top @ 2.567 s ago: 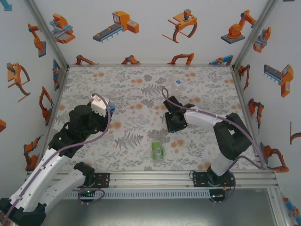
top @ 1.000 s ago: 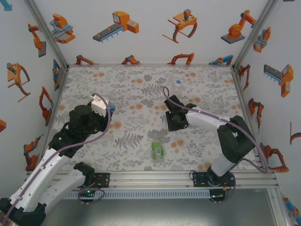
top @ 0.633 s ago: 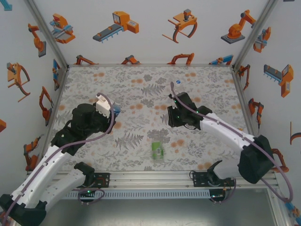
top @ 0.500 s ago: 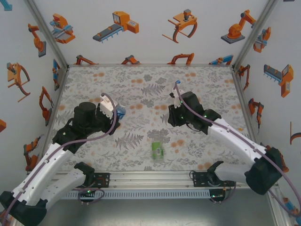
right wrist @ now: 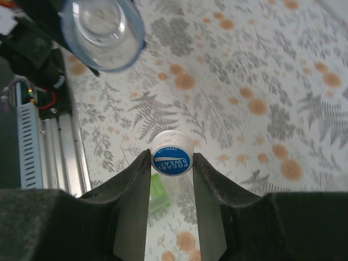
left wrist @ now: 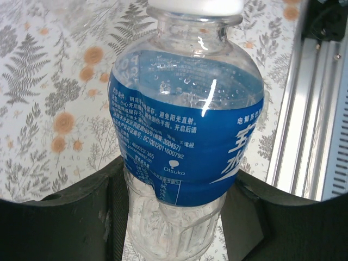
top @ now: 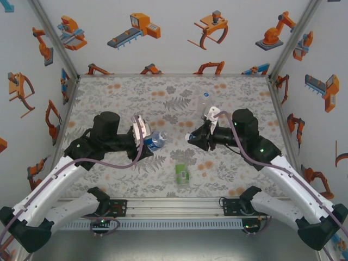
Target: Screw on the bottle caps
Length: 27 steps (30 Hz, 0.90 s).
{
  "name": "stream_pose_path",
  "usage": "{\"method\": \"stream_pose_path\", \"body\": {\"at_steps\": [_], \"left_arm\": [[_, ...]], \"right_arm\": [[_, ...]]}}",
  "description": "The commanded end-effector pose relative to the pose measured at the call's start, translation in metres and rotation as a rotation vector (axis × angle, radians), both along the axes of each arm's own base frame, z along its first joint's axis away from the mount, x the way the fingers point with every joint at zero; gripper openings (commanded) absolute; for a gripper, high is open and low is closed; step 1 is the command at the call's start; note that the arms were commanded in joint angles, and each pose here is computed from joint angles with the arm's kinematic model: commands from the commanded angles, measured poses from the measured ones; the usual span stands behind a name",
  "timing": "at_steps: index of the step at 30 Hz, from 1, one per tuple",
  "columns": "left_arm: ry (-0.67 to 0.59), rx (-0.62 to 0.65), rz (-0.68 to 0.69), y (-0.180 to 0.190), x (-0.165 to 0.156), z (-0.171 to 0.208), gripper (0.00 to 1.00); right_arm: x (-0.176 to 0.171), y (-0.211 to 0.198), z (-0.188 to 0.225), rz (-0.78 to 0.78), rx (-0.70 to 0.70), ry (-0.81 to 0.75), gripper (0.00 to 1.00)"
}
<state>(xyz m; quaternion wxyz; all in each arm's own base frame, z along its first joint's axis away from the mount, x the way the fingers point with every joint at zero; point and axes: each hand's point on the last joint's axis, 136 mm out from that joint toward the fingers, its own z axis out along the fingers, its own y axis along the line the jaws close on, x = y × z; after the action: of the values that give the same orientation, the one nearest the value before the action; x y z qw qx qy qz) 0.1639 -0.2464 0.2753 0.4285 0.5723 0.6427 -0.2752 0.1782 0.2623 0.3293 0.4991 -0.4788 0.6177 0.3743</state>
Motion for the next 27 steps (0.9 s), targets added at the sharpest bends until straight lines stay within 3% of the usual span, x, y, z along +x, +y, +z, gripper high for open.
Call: {"method": "stream_pose_path", "body": {"at_steps": [1,8,27], "left_arm": [[-0.041,0.045,-0.124,-0.004,-0.018,0.001,0.00],[-0.035,0.091,-0.149,-0.005,-0.024,-0.001,0.00],[-0.023,0.185,-0.192,-0.010,-0.033,-0.012,0.00]], "right_arm": [[-0.034,0.007,0.034,0.199,0.090,-0.150,0.17],[-0.063,0.014,0.044,0.382,0.112,-0.216,0.13],[-0.074,0.041,0.029,0.477,-0.037,-0.254,0.10]]}}
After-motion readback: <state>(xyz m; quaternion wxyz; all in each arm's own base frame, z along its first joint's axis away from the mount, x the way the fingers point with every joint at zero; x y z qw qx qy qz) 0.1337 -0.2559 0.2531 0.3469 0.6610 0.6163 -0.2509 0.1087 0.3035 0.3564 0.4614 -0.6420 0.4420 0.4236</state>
